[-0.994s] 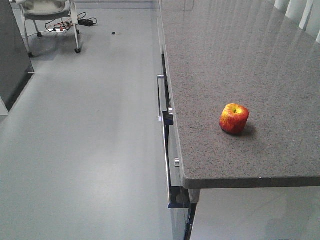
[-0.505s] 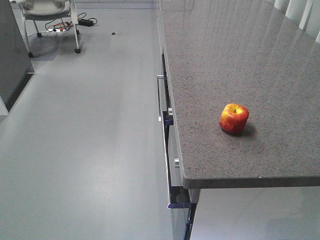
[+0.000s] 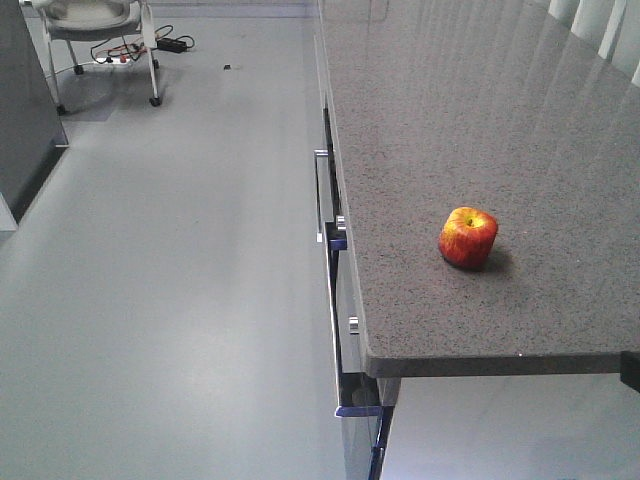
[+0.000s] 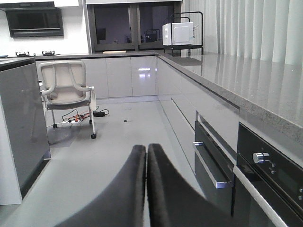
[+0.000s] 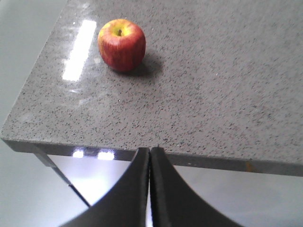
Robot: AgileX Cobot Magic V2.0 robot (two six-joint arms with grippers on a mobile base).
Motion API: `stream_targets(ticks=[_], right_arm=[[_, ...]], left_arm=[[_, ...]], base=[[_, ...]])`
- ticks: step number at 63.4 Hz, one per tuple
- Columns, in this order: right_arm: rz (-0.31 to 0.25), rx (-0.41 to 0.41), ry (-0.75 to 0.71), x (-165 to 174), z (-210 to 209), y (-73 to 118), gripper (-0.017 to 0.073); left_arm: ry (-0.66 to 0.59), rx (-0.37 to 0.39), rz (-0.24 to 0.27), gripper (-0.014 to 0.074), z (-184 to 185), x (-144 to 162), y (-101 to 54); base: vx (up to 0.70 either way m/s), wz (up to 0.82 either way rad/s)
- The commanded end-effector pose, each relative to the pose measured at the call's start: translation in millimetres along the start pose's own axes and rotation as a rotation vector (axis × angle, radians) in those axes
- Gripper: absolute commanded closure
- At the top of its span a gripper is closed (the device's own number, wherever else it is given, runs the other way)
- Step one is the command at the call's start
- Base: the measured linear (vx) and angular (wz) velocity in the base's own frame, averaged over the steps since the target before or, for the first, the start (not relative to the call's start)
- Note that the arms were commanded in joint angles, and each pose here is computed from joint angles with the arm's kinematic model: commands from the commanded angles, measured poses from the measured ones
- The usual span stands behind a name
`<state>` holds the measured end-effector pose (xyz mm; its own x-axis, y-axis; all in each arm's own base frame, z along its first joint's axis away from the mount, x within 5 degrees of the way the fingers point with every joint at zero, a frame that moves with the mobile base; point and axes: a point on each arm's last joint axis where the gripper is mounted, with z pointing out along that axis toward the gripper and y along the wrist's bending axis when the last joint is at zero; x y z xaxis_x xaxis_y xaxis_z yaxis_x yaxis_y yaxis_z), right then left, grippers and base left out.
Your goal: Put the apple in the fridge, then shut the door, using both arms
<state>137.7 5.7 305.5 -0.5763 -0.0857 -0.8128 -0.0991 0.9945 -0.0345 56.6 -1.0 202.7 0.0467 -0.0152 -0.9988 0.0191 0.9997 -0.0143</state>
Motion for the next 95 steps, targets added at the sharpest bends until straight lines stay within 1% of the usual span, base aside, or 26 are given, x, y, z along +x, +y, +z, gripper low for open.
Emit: stream_targets(ticks=[1, 7, 11, 17, 24, 28, 33, 38, 42, 50, 62, 71, 82, 95], right_arm=[[-0.005, 0.0, -0.066, -17.9, 0.8, -1.1, 0.0552], [-0.039, -0.015, -0.014, -24.9, 8.4, -1.1, 0.0504], [-0.054, -0.045, 0.022, -30.5, 13.2, 0.5, 0.0445], [-0.068, -0.103, 0.057, -39.6, 22.4, 3.9, 0.0307], [-0.113, -0.146, 0.071, -49.1, 33.1, 6.0, 0.0104], [-0.112, -0.16, 0.086, -53.8, 40.1, 6.2, 0.0012], [-0.114, -0.165, 0.109, -59.4, 51.1, 5.3, -0.0085], [-0.119, -0.17, 0.125, -66.7, 61.7, 4.4, -0.0138], [-0.124, -0.181, 0.143, -71.7, 73.2, 4.0, -0.0153], [-0.149, -0.204, 0.162, -84.2, 95.9, 3.1, -0.0142], [-0.164, -0.223, 0.194, -102.1, 131.3, 0.5, -0.0127], [-0.198, -0.24, 0.21, -114.8, 155.3, -1.1, -0.0122], [-0.195, -0.253, 0.232, -125.0, 183.5, -2.9, -0.0114], [-0.193, -0.259, 0.259, -127.3, 215.0, -4.9, -0.0104]], left_arm=[[-0.066, 0.006, -0.005, 0.06, -0.8, 0.0, -0.5], [-0.066, 0.006, -0.005, 0.06, -0.8, 0.0, -0.5], [-0.066, 0.006, -0.005, 0.06, -0.8, 0.0, -0.5], [-0.066, 0.006, -0.005, 0.06, -0.8, 0.0, -0.5], [-0.066, 0.006, -0.005, 0.06, -0.8, 0.0, -0.5], [-0.066, 0.006, -0.005, 0.06, -0.8, 0.0, -0.5], [-0.066, 0.006, -0.005, 0.06, -0.8, 0.0, -0.5], [-0.066, 0.006, -0.005, 0.06, -0.8, 0.0, -0.5], [-0.066, 0.006, -0.005, 0.06, -0.8, 0.0, -0.5], [-0.066, 0.006, -0.005, 0.06, -0.8, 0.0, -0.5], [-0.066, 0.006, -0.005, 0.06, -0.8, 0.0, -0.5], [-0.066, 0.006, -0.005, 0.06, -0.8, 0.0, -0.5], [-0.066, 0.006, -0.005, 0.06, -0.8, 0.0, -0.5], [-0.066, 0.006, -0.005, 0.06, -0.8, 0.0, -0.5]], base=[[0.0, 0.0], [0.0, 0.0], [0.0, 0.0], [0.0, 0.0], [0.0, 0.0], [0.0, 0.0], [0.0, 0.0], [0.0, 0.0], [0.0, 0.0], [0.0, 0.0], [0.0, 0.0], [0.0, 0.0], [0.0, 0.0], [0.0, 0.0]])
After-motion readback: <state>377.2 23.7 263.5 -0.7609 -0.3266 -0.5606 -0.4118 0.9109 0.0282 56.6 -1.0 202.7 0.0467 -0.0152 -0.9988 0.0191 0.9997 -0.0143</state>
